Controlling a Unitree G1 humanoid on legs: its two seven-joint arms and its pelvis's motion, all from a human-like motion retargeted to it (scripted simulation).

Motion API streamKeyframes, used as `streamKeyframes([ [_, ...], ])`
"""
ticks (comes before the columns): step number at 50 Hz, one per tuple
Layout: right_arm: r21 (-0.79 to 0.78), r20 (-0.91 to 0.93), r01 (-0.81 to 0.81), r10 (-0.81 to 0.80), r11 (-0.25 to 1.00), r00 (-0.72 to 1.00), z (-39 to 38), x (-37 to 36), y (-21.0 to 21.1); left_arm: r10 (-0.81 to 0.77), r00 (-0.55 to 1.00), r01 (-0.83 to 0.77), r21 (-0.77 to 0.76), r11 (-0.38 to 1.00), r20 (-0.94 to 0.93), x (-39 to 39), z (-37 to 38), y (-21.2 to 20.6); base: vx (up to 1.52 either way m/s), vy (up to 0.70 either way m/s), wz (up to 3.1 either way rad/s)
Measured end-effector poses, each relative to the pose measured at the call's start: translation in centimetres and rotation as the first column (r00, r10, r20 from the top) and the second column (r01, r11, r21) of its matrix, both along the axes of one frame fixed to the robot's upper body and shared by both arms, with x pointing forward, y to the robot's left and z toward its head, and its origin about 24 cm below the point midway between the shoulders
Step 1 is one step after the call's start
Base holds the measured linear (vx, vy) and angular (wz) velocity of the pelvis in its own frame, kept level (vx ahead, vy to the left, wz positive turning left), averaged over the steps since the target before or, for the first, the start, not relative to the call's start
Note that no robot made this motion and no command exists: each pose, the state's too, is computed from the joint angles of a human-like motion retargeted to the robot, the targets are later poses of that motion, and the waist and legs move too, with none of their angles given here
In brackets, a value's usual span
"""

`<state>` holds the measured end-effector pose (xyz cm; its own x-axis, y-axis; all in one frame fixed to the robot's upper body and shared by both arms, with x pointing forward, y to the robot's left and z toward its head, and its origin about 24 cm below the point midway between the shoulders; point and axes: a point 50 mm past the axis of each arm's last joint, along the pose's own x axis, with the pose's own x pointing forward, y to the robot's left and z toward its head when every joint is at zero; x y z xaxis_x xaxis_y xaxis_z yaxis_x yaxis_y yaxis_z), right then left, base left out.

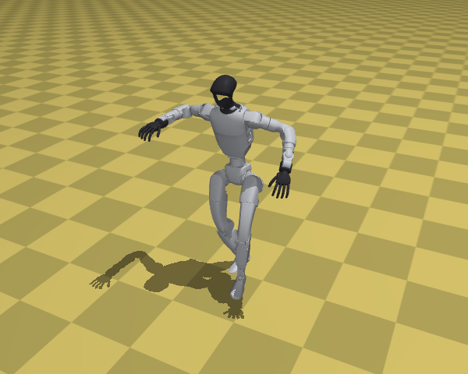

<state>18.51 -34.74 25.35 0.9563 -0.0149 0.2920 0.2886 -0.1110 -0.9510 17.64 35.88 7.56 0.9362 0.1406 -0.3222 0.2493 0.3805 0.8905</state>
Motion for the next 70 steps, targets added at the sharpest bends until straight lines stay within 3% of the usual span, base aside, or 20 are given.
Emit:
streamKeyframes([
  [5,-0.049,-0.015,-0.055,0.055,0.997,0.998,2.5,3.0,2.0,0.424,0.846,-0.445,0.01,0.896,-0.322,-7.5,-9.4,4.1,0.09,-0.41,-0.84],
  [10,-0.114,-0.001,-0.104,0.105,0.988,0.995,5.7,4.9,4.1,0.611,0.513,-0.762,0.007,0.647,-0.603,-16.7,-16.7,1.9,0.24,-0.45,-0.89],
  [17,-0.056,0.085,-0.209,0.213,0.976,0.973,6.4,7.0,6.2,0.611,0.315,-0.819,0.116,0.561,-0.726,-24.3,-17.7,0.4,0.42,-0.74,-1.44],
  [22,0.018,0.101,-0.476,0.472,0.879,0.876,4.9,8.7,11.3,0.492,0.196,-0.816,0.138,0.562,-0.848,-29.7,-16.2,-0.2,0.48,-0.6,-1.74],
  [25,0.108,0.044,-0.528,0.526,0.843,0.849,3.0,9.0,12.2,0.444,0.143,-0.777,0.177,0.604,-0.885,-29.8,-15.7,0.5,0.44,-0.34,-0.34],
  [28,0.164,-0.015,-0.457,0.466,0.874,0.885,-0.1,9.4,11.1,0.55,0.191,-0.709,0.273,0.65,-0.813,-26.6,-15.2,3.3,0.36,-0.51,0.99],
  [31,0.222,-0.126,-0.321,0.354,0.921,0.927,-4.5,9.2,8.7,0.674,0.336,-0.655,0.351,0.669,-0.657,-20.0,-14.0,6.7,0.3,-0.54,2.02],
  [35,0.333,-0.35,-0.042,0.165,0.942,0.922,-11.1,7.7,4.1,0.708,0.614,-0.652,0.282,0.704,-0.349,-6.1,-9.4,9.2,0.13,-0.59,2.42],
  [40,0.413,-0.54,0.343,-0.077,0.844,0.838,-18.0,3.2,-2.0,0.435,0.881,-0.459,0.11,0.882,0.186,10.8,2.7,5.5,0.07,-0.7,2.61],
  [45,0.411,-0.603,0.575,-0.262,0.707,0.754,-22.4,-3.9,-5.3,0.095,0.836,-0.165,0.083,0.983,0.54,16.7,9.5,-1.9,0.1,-0.93,0.88],
  [50,0.562,-0.598,0.663,-0.31,0.495,0.739,-25.1,-9.6,-4.6,0.064,0.843,-0.04,-0.057,0.998,0.535,15.8,7.5,-4.0,0.13,-1.17,-0.17],
  [53,0.677,-0.568,0.667,-0.355,0.311,0.742,-26.8,-10.5,-3.6,0.147,0.874,-0.074,-0.17,0.983,0.463,14.6,5.1,-3.5,-0.05,-1.1,0.31],
  [55,0.714,-0.558,0.653,-0.359,0.253,0.748,-28.0,-9.5,-2.7,0.187,0.91,-0.135,-0.162,0.978,0.371,13.2,2.7,-2.4,-0.14,-0.94,0.22],
  [58,0.742,-0.502,0.58,-0.294,0.337,0.813,-27.6,-4.9,-1.2,0.185,0.969,-0.185,-0.012,0.983,0.162,9.9,-1.4,-0.3,-0.13,-0.93,-0.07],
  [62,0.731,-0.326,0.344,-0.142,0.59,0.935,-22.2,3.7,0.4,0.298,0.939,-0.28,0.122,0.952,-0.171,2.3,-8.3,2.5,-0.01,-0.83,-1.6],
  [66,0.595,-0.064,0.036,0.002,0.803,0.998,-11.7,10.7,2.5,0.515,0.736,-0.511,0.138,0.848,-0.44,-8.3,-14.3,3.5,0.29,-0.73,-2.3],
  [70,0.456,0.186,-0.213,0.141,0.864,0.972,-3.4,13.1,6.5,0.664,0.469,-0.719,0.186,0.67,-0.582,-19.1,-16.1,3.5,0.58,-0.86,-2.03],
])
